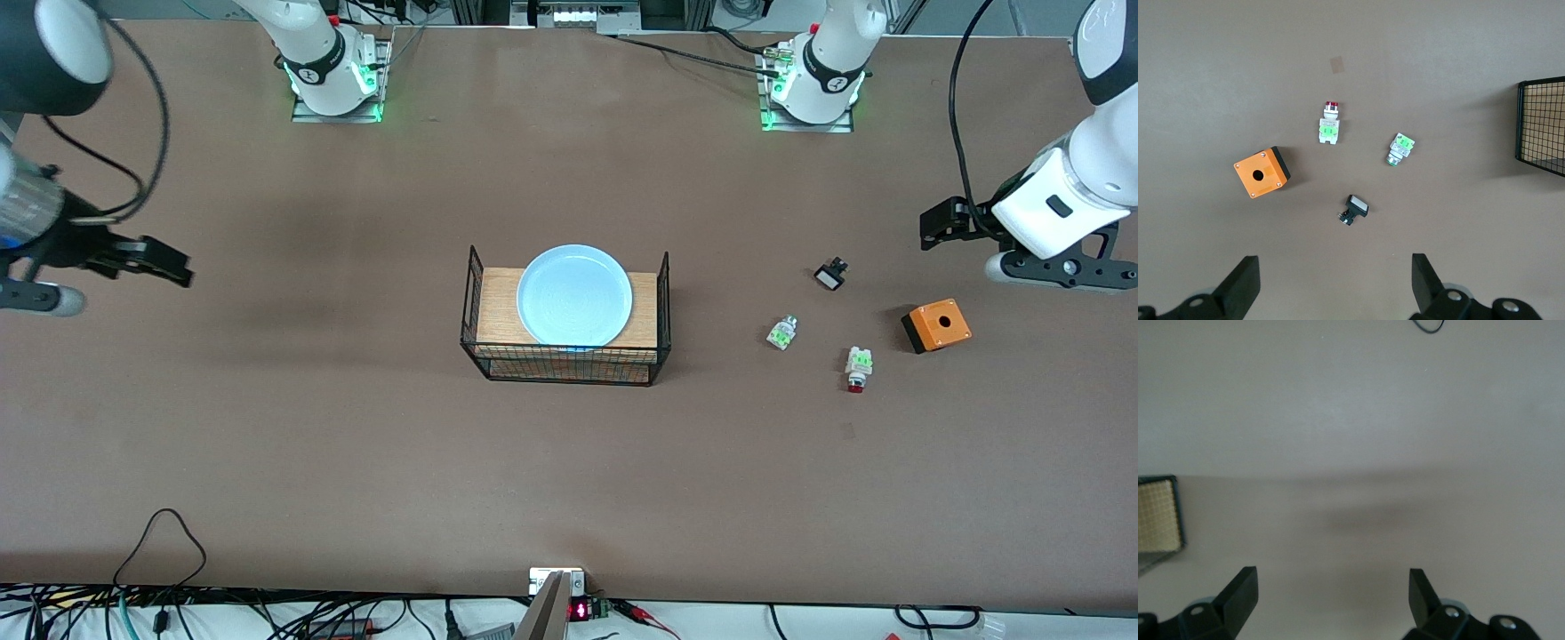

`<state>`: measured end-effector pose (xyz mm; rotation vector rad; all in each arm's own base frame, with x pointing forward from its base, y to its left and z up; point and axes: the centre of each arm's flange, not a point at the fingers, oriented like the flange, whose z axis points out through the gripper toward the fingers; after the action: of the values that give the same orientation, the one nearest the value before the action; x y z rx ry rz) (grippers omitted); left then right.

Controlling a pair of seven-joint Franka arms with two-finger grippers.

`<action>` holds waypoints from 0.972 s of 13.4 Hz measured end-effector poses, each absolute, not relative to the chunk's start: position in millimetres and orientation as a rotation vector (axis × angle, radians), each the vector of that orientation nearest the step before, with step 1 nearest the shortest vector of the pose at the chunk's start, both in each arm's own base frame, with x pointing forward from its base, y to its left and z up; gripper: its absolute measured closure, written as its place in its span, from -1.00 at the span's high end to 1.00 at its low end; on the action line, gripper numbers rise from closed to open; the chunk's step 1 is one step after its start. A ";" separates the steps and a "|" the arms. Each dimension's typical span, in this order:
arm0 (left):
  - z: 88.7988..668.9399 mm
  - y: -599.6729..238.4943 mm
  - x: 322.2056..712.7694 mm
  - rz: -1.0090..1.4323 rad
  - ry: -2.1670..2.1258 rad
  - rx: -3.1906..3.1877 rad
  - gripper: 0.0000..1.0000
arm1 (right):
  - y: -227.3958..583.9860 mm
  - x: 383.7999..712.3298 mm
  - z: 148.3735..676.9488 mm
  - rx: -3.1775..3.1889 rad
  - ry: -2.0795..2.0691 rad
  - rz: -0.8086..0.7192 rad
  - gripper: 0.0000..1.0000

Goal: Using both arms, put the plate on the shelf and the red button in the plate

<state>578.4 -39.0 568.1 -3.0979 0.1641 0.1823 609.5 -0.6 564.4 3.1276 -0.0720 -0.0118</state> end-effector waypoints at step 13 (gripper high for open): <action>527.7 -33.6 580.5 0.400 0.150 -3.077 1.00 | -31.2 556.6 580.6 3.137 -0.036 -0.002 1.00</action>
<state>580.5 -33.6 527.7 -3.0774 0.1496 0.3998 556.6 -31.2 580.6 3.1375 -0.0364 -0.0020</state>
